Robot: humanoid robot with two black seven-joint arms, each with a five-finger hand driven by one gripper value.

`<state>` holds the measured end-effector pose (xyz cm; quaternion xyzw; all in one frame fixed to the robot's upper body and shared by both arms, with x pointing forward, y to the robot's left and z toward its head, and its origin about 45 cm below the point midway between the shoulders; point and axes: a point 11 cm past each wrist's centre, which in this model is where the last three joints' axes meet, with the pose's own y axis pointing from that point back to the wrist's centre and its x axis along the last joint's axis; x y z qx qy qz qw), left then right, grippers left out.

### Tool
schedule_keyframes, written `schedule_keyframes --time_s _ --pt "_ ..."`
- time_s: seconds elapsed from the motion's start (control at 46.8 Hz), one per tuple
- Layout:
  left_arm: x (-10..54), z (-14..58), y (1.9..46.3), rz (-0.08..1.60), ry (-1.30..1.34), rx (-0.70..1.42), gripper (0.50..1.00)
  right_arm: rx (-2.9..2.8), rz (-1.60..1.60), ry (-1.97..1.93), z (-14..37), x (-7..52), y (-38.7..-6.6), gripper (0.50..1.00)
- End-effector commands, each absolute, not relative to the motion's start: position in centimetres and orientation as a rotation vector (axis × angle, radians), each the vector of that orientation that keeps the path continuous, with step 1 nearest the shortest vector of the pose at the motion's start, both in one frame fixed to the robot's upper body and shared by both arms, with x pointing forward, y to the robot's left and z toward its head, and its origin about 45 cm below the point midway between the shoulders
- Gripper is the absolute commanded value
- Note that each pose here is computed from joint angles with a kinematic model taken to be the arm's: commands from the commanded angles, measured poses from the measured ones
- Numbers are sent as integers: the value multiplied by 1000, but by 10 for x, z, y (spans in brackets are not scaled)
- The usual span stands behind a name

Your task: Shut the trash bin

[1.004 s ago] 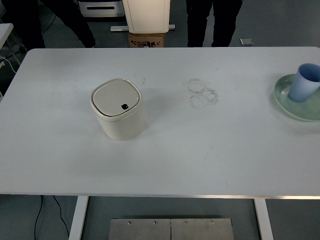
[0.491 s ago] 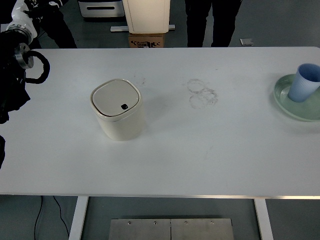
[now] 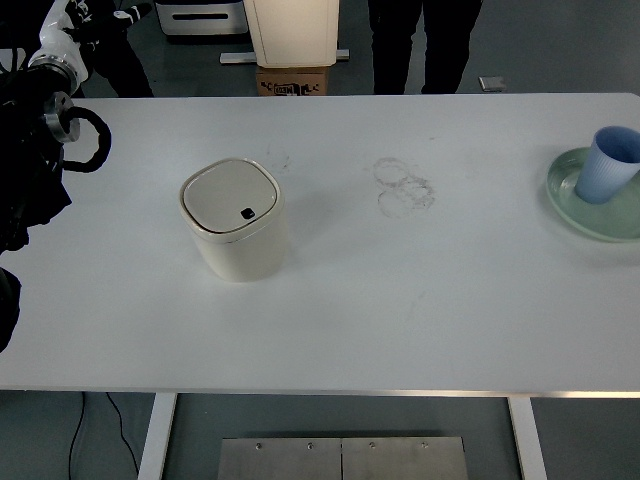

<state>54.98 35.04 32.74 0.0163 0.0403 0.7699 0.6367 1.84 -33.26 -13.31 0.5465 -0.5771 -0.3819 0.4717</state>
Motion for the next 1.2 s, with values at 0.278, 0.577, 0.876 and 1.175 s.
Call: schedule_keyframes --time_s 0.278,0.577,0.876,1.175 --pt "544 327 374 1796 90 41 1000 1338 -935 -1413 -133 18 -333 991" --pt "536 342 416 1859 63 29 1000 1338 -935 -1413 -133 18 -333 991" --pt "536 345 416 1862 60 25 1000 1338 -935 -1413 -133 18 -333 991" --pt "536 345 416 1862 60 25 1000 1339 -934 -1414 -133 19 -333 991"
